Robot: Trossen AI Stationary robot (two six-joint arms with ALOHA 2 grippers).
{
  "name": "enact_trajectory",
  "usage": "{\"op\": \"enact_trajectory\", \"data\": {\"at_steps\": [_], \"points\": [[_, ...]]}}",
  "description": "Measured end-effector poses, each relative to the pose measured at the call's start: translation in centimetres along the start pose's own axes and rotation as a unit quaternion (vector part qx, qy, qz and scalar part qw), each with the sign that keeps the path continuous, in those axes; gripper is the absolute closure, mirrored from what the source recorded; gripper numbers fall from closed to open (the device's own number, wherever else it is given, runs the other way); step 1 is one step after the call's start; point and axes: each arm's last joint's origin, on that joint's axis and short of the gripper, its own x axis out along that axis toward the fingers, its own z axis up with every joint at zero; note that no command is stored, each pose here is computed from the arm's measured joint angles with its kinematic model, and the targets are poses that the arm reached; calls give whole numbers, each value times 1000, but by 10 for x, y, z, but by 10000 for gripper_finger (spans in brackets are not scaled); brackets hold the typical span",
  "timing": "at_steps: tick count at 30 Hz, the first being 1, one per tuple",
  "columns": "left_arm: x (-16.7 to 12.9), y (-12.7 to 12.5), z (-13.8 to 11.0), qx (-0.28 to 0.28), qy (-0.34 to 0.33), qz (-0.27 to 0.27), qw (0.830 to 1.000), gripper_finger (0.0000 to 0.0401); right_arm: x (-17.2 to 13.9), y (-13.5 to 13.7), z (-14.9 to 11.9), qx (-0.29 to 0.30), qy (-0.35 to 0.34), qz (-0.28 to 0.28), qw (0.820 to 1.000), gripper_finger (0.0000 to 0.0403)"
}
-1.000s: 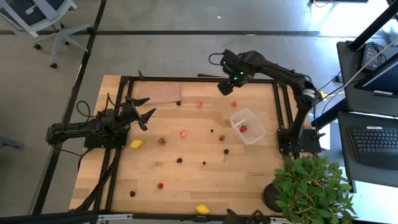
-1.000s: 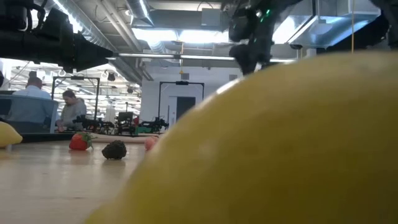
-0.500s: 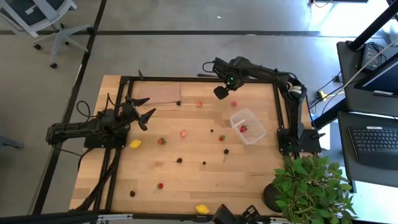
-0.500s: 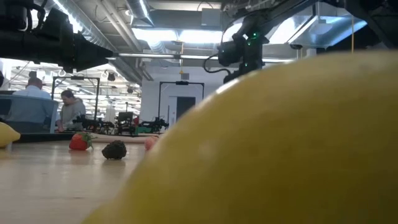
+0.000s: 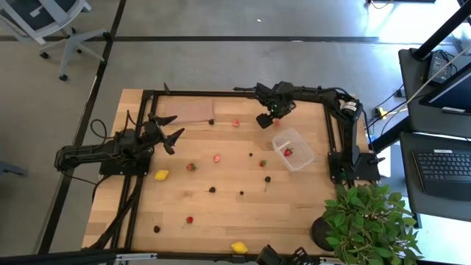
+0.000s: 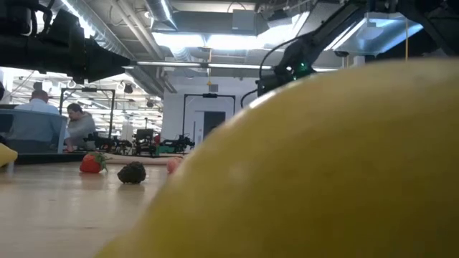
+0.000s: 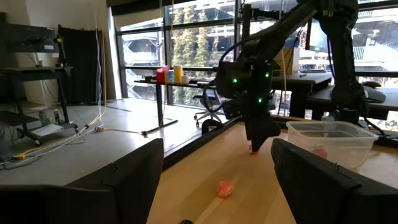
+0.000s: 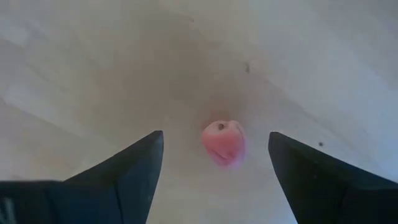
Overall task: Pick and placing Produce into tupperware
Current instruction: Put the peach into the transparent bin
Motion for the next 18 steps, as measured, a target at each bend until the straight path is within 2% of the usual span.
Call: {"op": "enact_trajectory", "data": {"at_steps": [11, 14, 18], "points": [[0, 0, 0, 0, 0, 0, 1000, 110, 24, -4, -13, 9, 8, -3, 1000, 113], [0, 0, 0, 0, 0, 0, 1000, 110, 25, -4, -14, 9, 8, -1, 1000, 127], [0, 0, 0, 0, 0, 0, 1000, 110, 25, -3, -13, 8, 7, 2, 1000, 165]]}}
